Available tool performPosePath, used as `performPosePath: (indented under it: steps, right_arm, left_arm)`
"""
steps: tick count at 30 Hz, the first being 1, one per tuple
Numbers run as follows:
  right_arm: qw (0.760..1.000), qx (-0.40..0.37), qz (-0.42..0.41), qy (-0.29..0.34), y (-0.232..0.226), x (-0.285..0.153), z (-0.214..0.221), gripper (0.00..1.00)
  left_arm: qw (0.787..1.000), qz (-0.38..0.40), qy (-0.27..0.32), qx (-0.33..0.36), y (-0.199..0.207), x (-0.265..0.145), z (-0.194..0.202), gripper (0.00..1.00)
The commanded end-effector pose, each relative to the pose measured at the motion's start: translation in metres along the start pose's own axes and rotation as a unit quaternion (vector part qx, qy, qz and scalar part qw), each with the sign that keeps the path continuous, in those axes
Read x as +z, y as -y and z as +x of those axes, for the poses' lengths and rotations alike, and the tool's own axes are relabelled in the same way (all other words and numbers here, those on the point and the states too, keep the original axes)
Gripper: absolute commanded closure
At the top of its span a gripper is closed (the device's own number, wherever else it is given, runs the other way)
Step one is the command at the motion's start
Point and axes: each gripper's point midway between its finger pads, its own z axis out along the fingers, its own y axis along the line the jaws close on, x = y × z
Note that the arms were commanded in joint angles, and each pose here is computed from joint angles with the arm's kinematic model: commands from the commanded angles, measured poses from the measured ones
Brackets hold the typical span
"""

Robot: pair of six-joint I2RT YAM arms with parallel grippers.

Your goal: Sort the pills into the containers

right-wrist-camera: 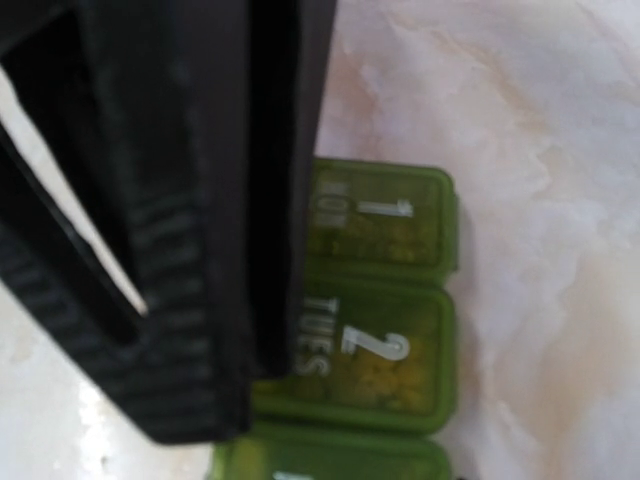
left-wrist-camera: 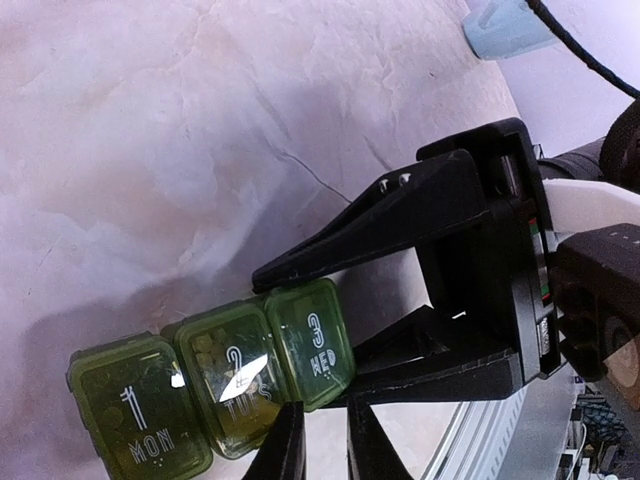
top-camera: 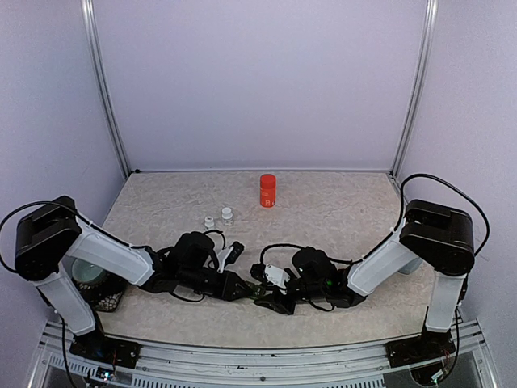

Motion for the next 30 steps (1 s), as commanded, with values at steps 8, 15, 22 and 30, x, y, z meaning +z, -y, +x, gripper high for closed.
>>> performPosePath:
  steps: [8, 15, 22, 30]
  right_arm:
    - [0.999, 0.017, 0.005, -0.037, 0.004, 0.001, 0.020, 0.56]
    - [0.999, 0.018, 0.002, -0.036, 0.004, 0.001, 0.019, 0.56]
    - [0.999, 0.018, -0.004, -0.032, 0.002, 0.000, 0.017, 0.56]
    - [0.999, 0.017, -0.002, -0.031, 0.003, -0.001, 0.016, 0.56]
  left_arm:
    - [0.999, -0.006, 0.002, -0.031, -0.015, 0.002, 0.017, 0.84]
    - [0.999, 0.025, 0.009, -0.040, -0.013, 0.003, 0.019, 0.86]
    - [0.995, 0.085, 0.029, -0.051, 0.006, -0.006, -0.001, 0.87]
    - [0.984, 0.170, 0.026, 0.042, 0.068, -0.028, -0.007, 0.87]
